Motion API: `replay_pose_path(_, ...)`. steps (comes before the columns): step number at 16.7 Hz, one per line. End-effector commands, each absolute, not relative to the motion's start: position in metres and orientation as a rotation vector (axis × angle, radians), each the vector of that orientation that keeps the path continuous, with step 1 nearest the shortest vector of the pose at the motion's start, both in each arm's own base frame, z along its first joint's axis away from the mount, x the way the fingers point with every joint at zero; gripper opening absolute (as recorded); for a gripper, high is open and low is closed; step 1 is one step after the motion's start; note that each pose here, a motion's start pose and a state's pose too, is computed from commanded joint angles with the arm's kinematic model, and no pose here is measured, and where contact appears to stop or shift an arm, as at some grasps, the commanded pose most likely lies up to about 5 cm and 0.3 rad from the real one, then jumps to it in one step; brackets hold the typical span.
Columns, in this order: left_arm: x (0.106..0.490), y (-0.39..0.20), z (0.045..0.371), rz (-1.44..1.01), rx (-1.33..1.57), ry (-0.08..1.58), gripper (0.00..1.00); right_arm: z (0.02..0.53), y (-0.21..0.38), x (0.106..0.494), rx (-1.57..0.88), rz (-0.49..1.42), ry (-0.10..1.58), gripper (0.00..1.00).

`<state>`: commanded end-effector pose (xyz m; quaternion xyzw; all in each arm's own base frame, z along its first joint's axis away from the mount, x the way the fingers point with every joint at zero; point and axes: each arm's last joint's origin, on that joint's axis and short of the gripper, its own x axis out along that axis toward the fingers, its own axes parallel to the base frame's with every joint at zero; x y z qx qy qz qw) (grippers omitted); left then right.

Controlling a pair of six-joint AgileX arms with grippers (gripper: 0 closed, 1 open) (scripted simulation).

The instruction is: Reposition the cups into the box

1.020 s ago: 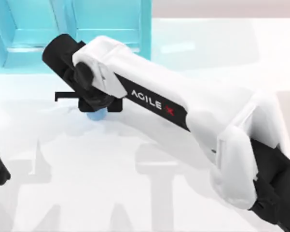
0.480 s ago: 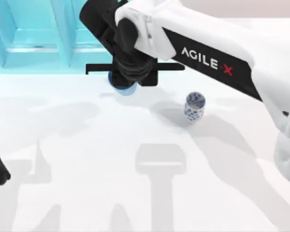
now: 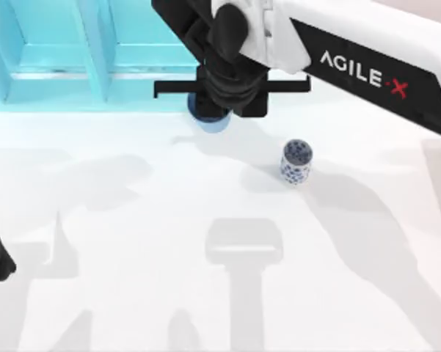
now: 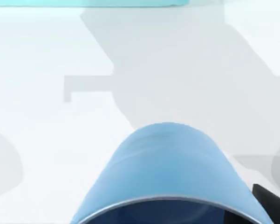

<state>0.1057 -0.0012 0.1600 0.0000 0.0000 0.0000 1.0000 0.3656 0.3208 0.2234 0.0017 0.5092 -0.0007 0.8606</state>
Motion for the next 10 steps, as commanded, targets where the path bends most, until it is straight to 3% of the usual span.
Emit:
replay_pose_path(5, 0.106, -0.001, 0.160, 0.000, 0.000, 0.000, 1.00, 0.229, 0.275, 0.387, -0.034, -0.026, 1.120, 0.00)
replay_pose_path(10, 0.106, -0.001, 0.160, 0.000, 0.000, 0.000, 1.00, 0.244, 0.113, 0.419, -0.107, -0.080, 1.293, 0.00)
